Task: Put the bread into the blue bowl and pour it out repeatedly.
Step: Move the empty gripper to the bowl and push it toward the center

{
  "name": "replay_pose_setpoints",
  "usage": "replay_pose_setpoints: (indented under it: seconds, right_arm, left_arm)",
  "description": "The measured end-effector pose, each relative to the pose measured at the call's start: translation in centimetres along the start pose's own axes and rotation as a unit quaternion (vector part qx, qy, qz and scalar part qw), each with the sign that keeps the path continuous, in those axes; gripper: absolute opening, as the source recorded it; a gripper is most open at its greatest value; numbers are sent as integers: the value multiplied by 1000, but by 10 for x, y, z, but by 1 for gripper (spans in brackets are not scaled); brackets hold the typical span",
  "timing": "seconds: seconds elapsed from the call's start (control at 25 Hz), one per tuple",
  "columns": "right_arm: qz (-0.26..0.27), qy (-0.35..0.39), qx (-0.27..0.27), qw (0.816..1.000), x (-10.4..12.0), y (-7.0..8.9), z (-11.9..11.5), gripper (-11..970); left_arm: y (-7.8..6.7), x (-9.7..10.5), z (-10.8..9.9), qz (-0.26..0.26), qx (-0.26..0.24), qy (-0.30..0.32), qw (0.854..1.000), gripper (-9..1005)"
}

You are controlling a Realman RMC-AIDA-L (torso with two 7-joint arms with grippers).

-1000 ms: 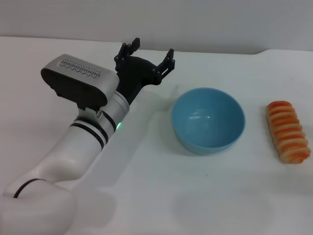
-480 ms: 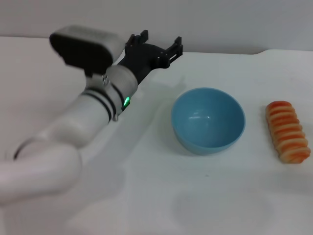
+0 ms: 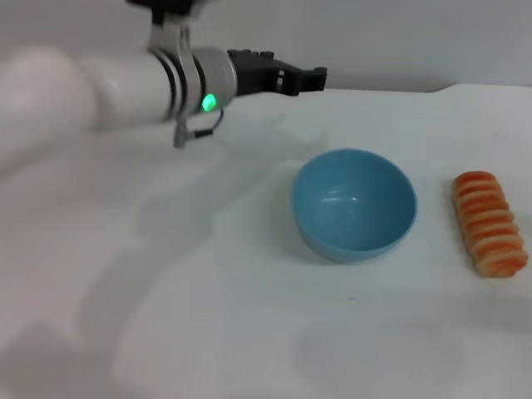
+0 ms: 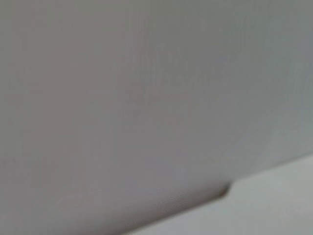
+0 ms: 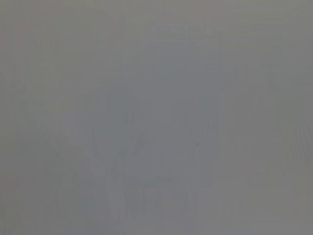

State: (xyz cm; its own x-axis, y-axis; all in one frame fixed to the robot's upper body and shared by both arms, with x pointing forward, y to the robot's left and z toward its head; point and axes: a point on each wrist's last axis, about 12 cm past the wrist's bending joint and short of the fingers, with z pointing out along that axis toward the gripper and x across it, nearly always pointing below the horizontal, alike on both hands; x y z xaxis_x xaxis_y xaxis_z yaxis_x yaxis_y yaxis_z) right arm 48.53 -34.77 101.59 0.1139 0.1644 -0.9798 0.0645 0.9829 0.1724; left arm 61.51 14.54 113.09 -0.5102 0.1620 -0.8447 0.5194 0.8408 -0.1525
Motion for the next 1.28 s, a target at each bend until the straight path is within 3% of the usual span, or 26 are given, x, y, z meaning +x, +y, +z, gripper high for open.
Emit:
replay_pose_setpoints:
  seconds: [0.12, 0.24, 0.8, 1.28]
  right_arm:
    - [0, -1, 0, 1000, 0, 0, 0, 588]
    - [0, -2, -1, 1000, -1, 0, 0, 588]
    - [-2, -3, -3, 1000, -1, 1, 3, 587]
    - [-1, 1, -3, 1000, -1, 2, 6, 587]
  left_arm:
    - [7, -17, -7, -15, 23, 47, 999, 865]
    - [12, -20, -9, -23, 37, 83, 996, 866]
    - [3, 17, 5, -57, 63, 175, 981, 866]
    - [-4, 32, 20, -65, 61, 190, 978, 865]
